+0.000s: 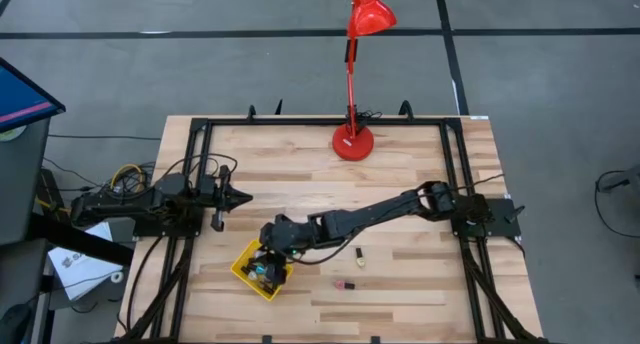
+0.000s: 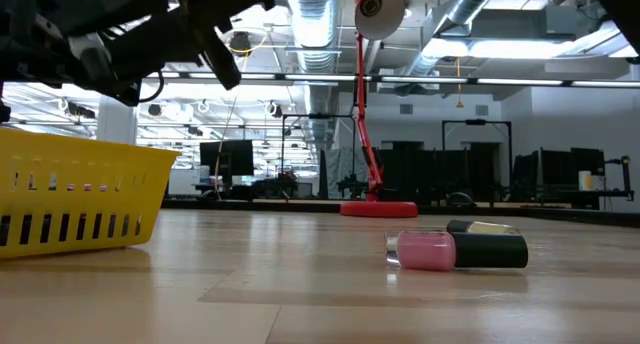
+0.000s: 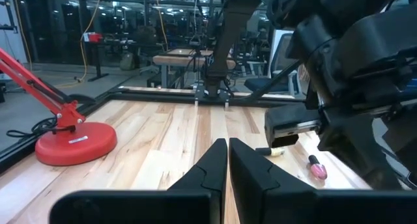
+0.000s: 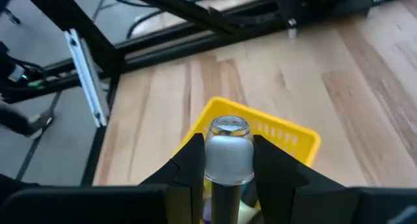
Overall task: Pick & Place Nail Polish
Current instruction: Put the white nail polish bottle into the yellow basket
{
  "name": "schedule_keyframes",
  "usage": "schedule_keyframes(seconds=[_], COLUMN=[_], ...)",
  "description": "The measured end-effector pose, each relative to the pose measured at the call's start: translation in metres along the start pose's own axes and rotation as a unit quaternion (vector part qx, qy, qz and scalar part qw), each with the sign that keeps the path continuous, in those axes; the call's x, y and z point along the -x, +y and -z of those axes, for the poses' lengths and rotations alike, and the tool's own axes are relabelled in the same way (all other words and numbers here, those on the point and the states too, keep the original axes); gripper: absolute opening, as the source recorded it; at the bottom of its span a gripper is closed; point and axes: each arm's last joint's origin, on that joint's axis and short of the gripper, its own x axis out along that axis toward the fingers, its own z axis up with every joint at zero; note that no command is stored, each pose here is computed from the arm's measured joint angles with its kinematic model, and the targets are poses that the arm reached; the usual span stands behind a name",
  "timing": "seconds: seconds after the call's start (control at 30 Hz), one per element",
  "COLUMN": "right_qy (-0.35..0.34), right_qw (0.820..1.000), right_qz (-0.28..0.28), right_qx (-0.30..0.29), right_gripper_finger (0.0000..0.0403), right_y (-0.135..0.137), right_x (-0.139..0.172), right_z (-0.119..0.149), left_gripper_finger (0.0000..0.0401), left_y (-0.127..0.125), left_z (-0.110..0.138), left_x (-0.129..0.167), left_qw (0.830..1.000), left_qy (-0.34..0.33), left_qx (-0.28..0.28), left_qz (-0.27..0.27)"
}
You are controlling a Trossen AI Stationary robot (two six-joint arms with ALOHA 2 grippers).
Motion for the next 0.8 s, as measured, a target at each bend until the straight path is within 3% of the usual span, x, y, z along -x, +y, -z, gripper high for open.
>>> schedule_keyframes(seconds=[0.8], right_qy=[0.009], right_qw=[1.0], right_qz=[0.0], right_qx=[-0.02], right_gripper_finger=[0.009], right_y=[-0.0017], right_x=[0.0], right_z=[0.001], left_gripper_finger=[0.0013], left_y=[0.0], left_z=[-0.0009], left_x=[0.0], left_qw=[1.0], left_qy=[-0.005], left_qx=[0.0], left_qz=[0.0])
